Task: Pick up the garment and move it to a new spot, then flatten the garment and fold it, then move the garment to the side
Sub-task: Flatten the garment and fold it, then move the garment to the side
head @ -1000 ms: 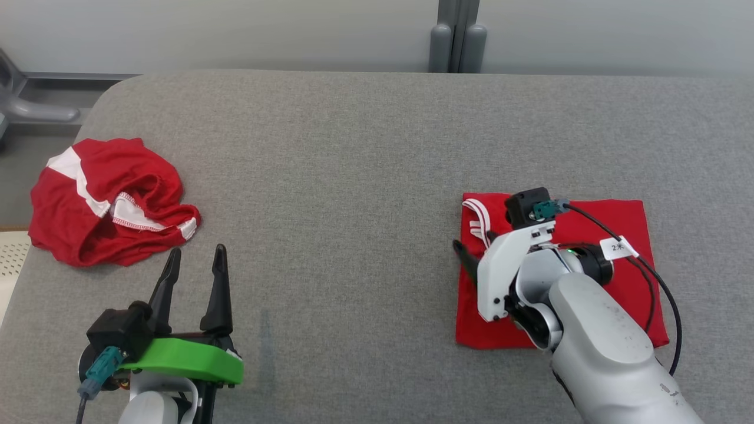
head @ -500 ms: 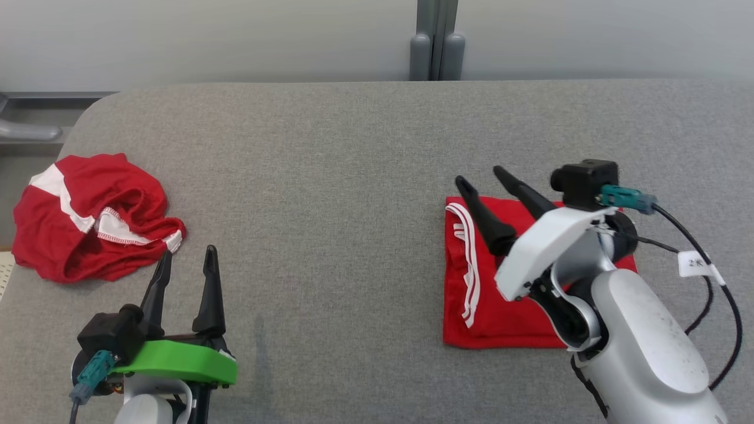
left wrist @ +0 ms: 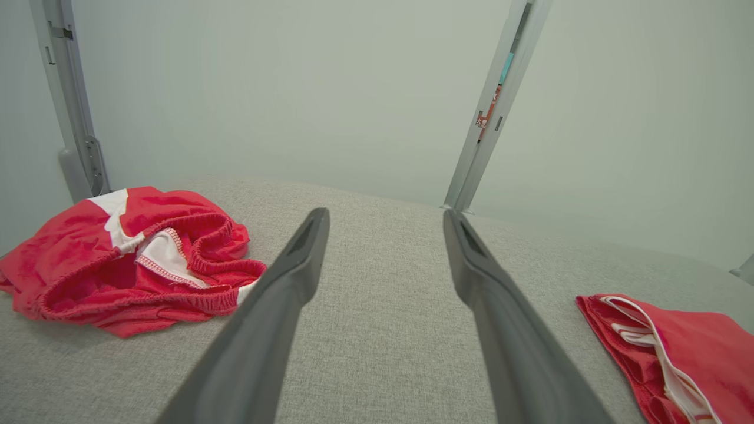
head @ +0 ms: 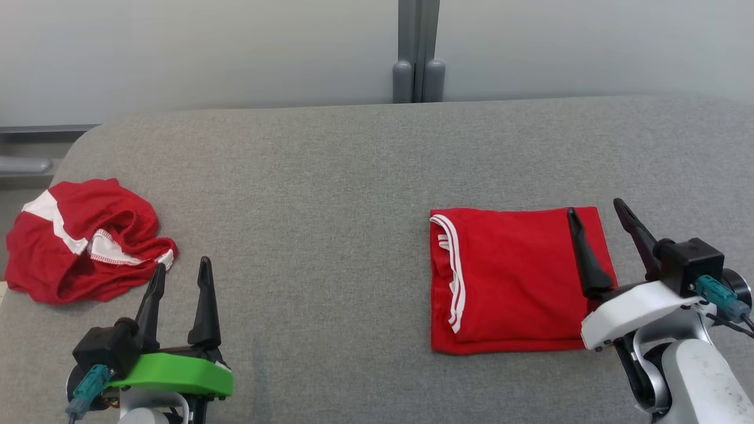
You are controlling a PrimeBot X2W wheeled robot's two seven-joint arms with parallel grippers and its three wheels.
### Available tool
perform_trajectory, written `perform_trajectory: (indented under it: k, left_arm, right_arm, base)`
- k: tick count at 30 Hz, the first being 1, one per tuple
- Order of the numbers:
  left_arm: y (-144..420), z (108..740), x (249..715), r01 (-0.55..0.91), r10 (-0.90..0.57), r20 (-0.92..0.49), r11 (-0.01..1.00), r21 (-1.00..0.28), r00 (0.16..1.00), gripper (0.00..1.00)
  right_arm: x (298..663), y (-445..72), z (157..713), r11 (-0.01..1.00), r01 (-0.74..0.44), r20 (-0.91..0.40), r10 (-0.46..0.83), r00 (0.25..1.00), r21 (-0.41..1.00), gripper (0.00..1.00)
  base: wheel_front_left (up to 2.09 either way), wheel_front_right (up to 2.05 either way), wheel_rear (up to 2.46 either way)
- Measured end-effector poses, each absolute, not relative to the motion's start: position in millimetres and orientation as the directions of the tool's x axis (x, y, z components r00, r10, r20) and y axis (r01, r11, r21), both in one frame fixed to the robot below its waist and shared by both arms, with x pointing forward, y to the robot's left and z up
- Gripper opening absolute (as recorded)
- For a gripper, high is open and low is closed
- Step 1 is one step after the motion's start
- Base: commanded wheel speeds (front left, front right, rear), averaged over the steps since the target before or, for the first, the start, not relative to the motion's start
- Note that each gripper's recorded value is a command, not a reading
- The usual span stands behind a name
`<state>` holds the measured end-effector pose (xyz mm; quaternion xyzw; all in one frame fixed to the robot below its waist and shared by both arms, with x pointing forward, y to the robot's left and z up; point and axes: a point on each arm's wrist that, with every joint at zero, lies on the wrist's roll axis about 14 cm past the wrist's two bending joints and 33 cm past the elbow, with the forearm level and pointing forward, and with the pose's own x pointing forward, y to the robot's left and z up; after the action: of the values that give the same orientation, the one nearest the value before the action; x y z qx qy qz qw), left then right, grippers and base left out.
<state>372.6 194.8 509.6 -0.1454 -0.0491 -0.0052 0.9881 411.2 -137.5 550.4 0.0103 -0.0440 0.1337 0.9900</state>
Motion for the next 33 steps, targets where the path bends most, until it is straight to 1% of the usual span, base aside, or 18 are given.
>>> perform_trajectory:
  k: [20,33]
  left_arm:
    - [180.5,501.4,366.3,0.065,-0.047,0.075,0.966,-0.25,0.996,1.0]
    - [180.5,494.9,366.0,0.062,-0.05,0.055,0.968,-0.241,0.997,1.0]
  right_arm:
    - [384.3,-195.8,536.6,0.996,-0.091,0.088,0.09,0.992,-0.001,1.0]
    - [385.5,-190.5,531.3,0.996,-0.086,0.076,0.084,0.994,0.032,1.0]
  base:
    - [0.0,0.0,0.0]
    - [0.0,0.0,0.0]
